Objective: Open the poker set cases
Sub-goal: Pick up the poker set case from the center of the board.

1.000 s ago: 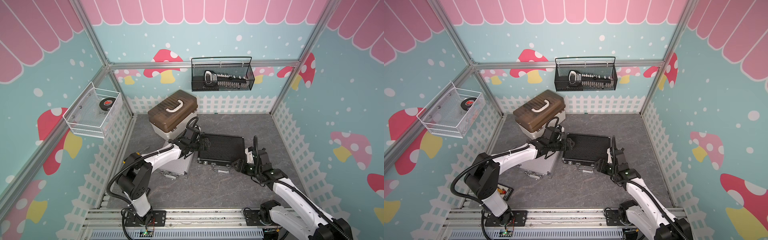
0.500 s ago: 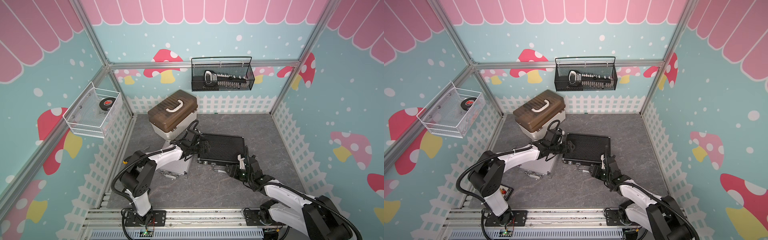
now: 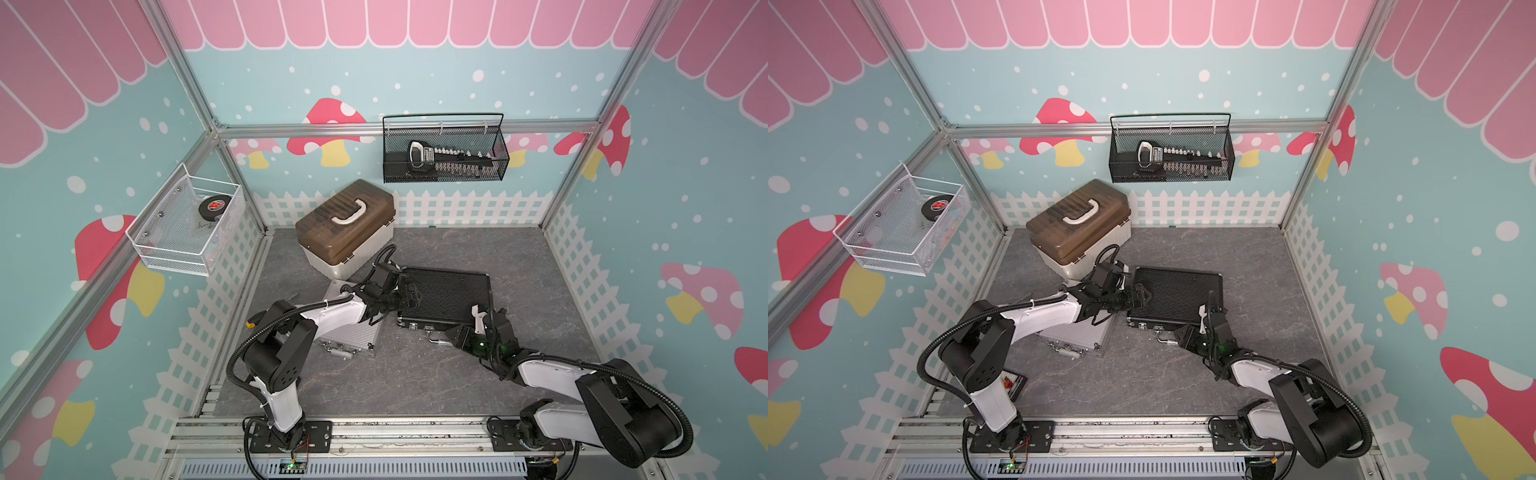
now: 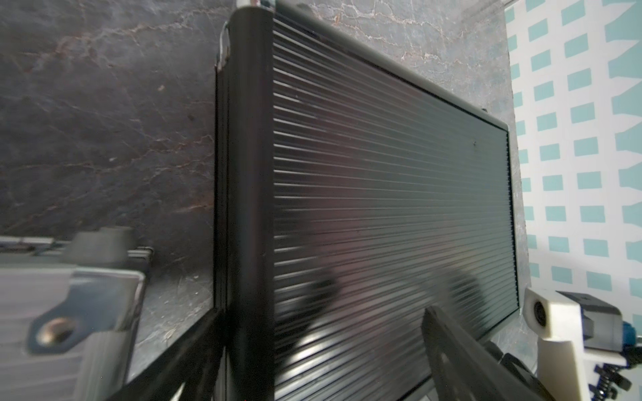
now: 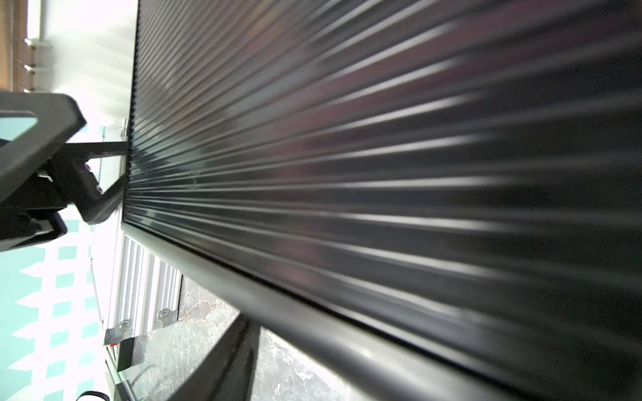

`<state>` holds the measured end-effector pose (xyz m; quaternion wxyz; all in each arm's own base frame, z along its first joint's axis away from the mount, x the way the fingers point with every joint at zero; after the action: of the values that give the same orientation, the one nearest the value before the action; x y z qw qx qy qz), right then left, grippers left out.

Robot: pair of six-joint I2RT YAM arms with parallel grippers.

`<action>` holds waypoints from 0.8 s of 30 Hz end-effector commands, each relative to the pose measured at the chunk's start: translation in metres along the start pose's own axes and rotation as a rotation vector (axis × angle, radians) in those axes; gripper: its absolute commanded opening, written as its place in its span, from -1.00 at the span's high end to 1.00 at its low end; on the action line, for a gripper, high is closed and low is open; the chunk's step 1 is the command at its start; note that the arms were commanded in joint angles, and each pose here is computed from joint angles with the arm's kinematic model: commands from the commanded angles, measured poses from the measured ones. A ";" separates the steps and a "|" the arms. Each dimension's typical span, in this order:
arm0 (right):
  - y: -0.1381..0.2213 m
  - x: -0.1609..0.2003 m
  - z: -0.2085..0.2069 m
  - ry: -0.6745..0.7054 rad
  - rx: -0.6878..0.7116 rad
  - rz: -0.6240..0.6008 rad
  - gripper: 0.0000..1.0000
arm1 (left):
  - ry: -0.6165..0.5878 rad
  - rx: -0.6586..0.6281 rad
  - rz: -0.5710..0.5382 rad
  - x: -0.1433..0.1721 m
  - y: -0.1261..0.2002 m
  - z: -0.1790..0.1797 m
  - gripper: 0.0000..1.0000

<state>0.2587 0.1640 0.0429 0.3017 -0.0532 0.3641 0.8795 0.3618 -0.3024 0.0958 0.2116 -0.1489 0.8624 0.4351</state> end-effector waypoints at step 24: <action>0.021 -0.009 0.014 -0.178 -0.046 -0.077 0.79 | 0.012 0.054 -0.009 0.004 0.005 -0.018 -0.76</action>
<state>0.2466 0.1516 0.0441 0.3464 0.0239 0.3484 0.8706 0.3630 -0.3082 0.1000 0.2089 -0.1590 0.8685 0.4205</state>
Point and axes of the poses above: each gripper's point midway between its finger pads, its own y axis back along the fingers, its own z axis along the line the jaws close on, x = y × z, the point moved 1 cm from there along y, back along the fingers, and after that the axes turned 7 degrees about -y, right-handed, at the moved point
